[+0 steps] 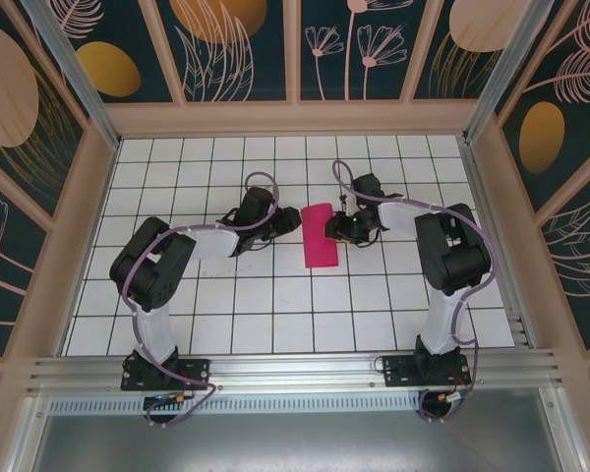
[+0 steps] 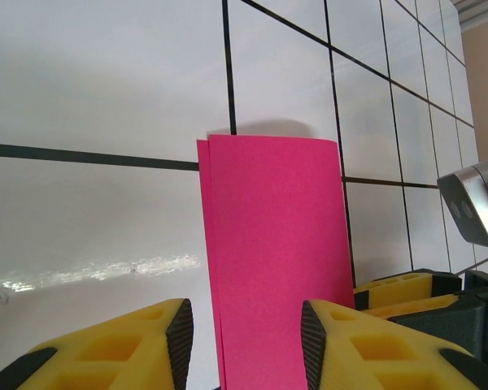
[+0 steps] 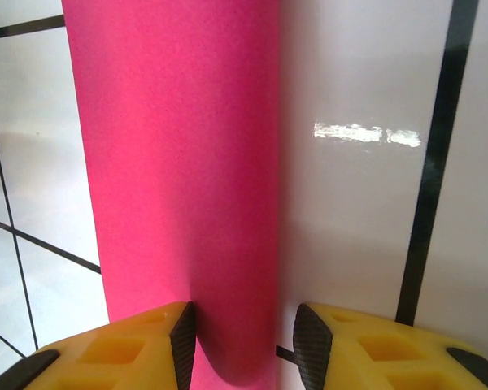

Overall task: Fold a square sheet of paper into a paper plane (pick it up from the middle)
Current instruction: Hold the square sheet of paper at the center of the table.

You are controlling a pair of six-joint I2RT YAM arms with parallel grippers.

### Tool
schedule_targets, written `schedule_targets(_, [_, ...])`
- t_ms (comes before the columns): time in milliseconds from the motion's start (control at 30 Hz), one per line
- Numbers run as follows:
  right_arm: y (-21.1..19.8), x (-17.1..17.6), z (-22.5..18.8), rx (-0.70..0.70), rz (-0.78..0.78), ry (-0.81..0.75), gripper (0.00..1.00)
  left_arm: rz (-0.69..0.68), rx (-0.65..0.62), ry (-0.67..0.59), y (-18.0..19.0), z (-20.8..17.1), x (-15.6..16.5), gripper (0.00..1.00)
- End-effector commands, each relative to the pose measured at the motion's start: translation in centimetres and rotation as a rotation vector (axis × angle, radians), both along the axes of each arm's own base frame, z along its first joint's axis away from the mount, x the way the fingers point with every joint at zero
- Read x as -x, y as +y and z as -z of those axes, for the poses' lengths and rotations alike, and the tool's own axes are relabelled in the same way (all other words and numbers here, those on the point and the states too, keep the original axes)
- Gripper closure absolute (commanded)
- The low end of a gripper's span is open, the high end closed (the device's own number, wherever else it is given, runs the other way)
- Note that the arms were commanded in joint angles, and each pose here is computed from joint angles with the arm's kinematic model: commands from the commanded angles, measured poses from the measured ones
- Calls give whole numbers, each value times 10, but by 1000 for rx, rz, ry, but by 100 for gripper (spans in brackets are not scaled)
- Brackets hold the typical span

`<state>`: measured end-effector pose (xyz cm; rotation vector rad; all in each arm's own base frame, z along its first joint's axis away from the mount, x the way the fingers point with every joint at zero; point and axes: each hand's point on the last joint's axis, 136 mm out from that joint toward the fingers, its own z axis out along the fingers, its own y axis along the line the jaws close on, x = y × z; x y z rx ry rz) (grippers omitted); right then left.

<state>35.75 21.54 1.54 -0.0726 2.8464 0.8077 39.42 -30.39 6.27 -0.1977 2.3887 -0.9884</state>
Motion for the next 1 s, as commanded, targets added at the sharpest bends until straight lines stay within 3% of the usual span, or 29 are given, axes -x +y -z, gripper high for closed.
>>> schedule_targets(0, [-18,28,69,194,-42,98,57,-17,7,-49,0,-9,-5,57])
schedule_targets(967, [-20,25,78,278,-79,97,57,-155,-75,-49,34,5,-2,58])
